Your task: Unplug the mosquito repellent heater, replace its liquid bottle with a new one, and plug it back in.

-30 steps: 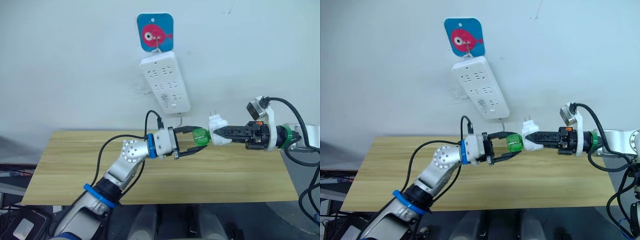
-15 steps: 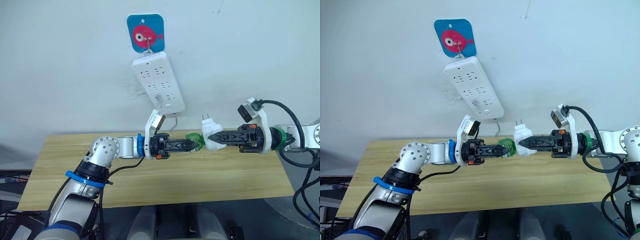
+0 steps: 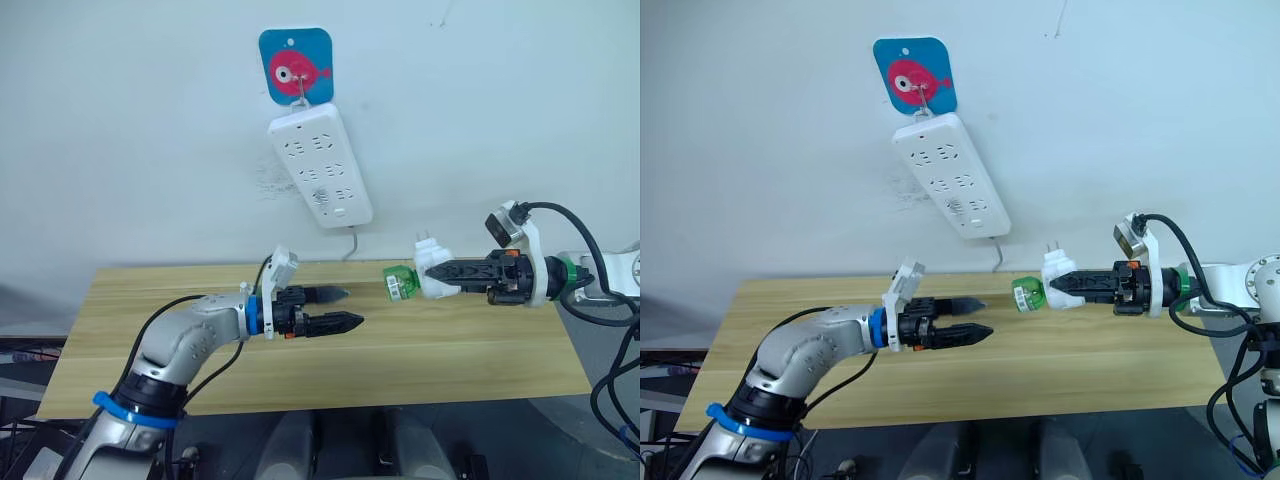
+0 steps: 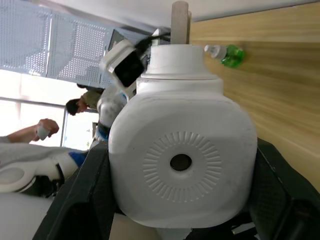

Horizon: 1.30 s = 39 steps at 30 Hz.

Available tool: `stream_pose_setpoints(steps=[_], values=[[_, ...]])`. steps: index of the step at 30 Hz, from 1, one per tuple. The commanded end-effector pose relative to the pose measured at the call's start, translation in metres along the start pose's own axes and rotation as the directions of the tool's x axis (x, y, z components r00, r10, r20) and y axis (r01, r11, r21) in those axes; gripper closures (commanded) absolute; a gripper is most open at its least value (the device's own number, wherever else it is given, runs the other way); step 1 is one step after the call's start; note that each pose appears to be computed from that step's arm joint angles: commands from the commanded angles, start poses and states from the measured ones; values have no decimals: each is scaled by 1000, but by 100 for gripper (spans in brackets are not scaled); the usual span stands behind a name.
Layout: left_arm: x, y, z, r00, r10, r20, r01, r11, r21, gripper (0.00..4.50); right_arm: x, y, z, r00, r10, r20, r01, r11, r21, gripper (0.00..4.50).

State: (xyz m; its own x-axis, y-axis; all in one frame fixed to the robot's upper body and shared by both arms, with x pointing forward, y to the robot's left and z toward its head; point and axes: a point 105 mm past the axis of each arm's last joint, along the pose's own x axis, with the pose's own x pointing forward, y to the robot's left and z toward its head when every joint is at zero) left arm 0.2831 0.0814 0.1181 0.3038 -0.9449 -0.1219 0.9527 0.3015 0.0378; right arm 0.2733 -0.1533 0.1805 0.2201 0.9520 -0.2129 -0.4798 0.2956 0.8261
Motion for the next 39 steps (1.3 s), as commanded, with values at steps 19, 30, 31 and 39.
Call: stream_pose_setpoints(steps=[19,30,31,39], values=[[39,-20,58,938,-145,314,-282,203,938,2,4,26,9,994,109,20,-108,993,-51,152],[45,-25,62,924,-187,335,-302,183,936,2,7,30,7,993,116,29,-115,992,-47,152],[46,-27,62,924,-194,328,-295,182,938,2,7,30,7,993,116,29,-114,992,-46,152],[47,-28,62,922,-205,330,-295,183,938,222,8,32,7,992,119,32,-118,992,-43,152]])
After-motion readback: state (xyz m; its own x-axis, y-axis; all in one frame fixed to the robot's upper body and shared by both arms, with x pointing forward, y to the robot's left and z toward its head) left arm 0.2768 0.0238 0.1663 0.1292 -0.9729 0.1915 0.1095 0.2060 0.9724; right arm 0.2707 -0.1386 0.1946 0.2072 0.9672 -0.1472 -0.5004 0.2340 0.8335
